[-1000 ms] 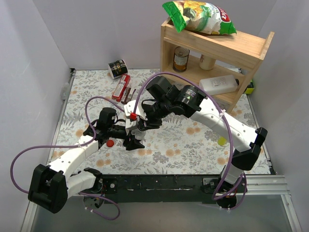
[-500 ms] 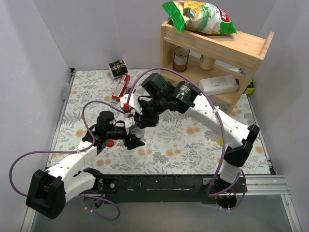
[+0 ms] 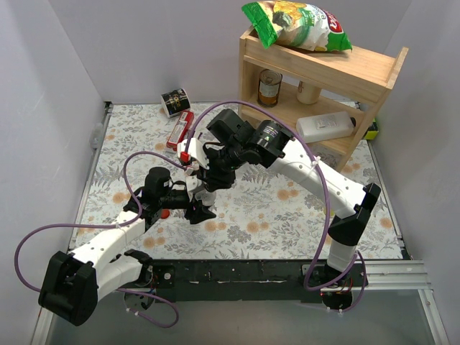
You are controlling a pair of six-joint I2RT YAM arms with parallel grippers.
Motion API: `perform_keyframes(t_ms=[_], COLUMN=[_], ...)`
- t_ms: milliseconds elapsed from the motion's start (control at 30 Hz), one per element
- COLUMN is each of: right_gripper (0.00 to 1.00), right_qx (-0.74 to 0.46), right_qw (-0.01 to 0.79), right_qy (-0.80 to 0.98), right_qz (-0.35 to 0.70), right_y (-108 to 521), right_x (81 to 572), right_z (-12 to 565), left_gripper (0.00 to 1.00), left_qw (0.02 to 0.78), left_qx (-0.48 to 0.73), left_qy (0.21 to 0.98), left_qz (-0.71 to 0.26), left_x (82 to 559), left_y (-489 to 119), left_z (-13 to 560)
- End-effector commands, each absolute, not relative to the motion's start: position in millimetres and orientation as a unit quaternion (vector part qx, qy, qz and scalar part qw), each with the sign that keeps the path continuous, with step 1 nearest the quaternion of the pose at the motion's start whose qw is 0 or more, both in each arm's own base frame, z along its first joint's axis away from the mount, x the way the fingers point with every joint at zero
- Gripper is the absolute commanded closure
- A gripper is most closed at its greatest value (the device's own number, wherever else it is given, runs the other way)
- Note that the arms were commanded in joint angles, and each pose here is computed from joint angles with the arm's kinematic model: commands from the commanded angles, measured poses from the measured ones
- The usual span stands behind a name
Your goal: Screw on the bottle caps
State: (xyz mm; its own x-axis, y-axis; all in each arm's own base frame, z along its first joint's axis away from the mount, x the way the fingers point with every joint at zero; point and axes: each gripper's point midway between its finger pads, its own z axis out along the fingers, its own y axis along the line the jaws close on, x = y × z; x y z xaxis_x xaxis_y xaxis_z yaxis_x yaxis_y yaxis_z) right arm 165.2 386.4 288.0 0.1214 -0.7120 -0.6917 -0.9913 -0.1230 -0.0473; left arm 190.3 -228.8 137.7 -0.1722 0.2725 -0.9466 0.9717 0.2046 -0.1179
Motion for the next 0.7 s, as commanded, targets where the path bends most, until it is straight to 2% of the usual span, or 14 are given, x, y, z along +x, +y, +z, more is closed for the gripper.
perform_keyframes(t_ms=[0,233,667], right_gripper=[0.60,0.48,0.41], right_qx=[-0.704,-0.704,-0.701], right_qw=[0.237,0.255,0.277], right_qy=[0.625,0.617,0.615], right_qz=[0.243,0.242,0.234], right_y=[372.5,374.9,378.5], right_x=[159.6,162.8,169.9], right_z=[281.7,292.9,301.6], left_gripper=[1.00,1.00,1.00], left_qw=[0.451,0.429,0.422], left_qx=[0.495,0.493,0.495], left_qy=[0.617,0.627,0.629], left_qz=[-0.414,-0.423,-0.427], left_x=[193.8,186.4,183.5], left_y=[-233.8,-232.5,-232.0], left_z=[154.8,145.1,141.7])
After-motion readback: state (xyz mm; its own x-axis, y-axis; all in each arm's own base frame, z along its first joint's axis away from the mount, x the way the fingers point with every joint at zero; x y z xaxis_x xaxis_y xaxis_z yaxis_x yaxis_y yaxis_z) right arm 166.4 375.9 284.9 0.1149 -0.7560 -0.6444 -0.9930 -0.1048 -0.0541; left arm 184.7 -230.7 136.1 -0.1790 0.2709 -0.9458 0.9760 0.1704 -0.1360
